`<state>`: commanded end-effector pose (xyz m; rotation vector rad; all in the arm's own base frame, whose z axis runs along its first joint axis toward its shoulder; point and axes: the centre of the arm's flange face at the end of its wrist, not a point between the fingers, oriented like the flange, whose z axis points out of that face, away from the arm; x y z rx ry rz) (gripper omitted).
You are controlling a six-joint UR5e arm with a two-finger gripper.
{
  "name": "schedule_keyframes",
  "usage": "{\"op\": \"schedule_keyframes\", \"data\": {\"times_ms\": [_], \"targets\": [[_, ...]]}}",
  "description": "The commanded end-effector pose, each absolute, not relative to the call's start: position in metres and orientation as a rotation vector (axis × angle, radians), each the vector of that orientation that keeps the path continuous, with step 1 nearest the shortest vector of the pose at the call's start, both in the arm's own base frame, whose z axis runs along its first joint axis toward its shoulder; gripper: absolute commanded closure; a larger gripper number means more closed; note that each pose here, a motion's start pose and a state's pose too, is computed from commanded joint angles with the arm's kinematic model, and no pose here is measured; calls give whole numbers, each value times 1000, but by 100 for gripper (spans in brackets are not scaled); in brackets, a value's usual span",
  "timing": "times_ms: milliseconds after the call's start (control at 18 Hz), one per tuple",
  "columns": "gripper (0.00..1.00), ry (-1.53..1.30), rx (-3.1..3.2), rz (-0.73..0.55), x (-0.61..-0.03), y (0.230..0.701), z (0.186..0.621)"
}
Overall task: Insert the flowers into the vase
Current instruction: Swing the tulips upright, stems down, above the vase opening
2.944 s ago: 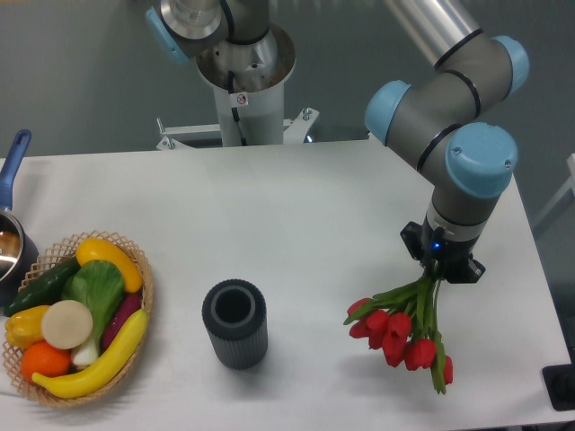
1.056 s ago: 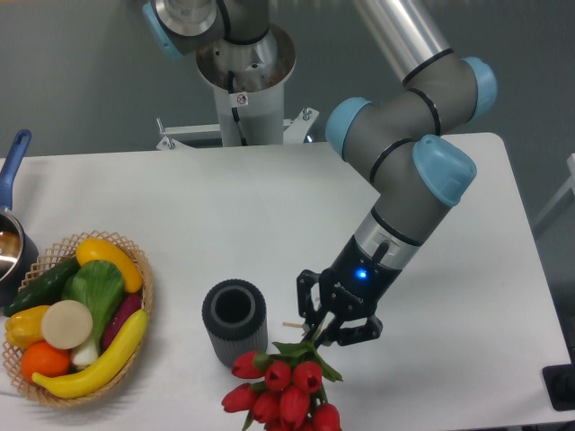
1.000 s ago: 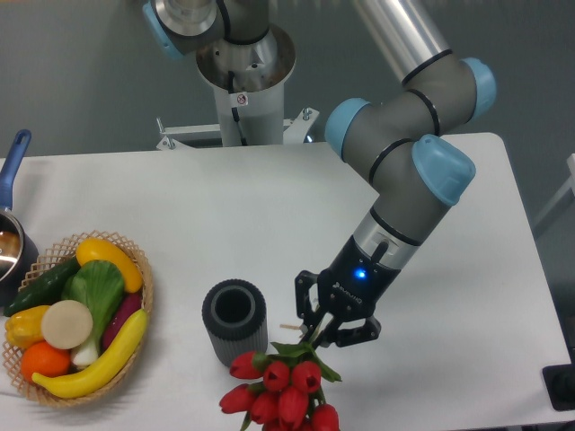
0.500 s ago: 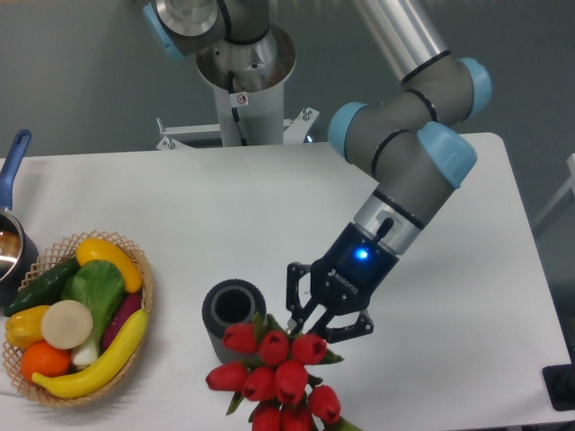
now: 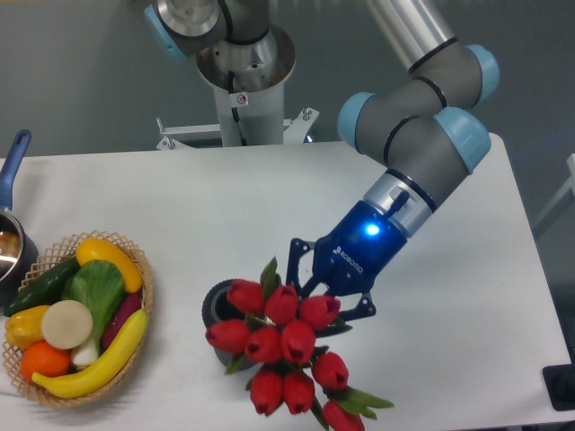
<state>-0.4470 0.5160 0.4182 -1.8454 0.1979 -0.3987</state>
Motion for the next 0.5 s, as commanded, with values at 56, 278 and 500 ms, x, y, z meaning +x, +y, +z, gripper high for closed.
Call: {"op": "schedule_keyframes", "data": {"times_ms": [56, 278, 500], "targets": [[86, 205, -1836, -403, -443, 517, 422], [86, 236, -1826, -417, -428, 526, 427], [86, 241, -1822, -413, -426, 526, 432]]}}
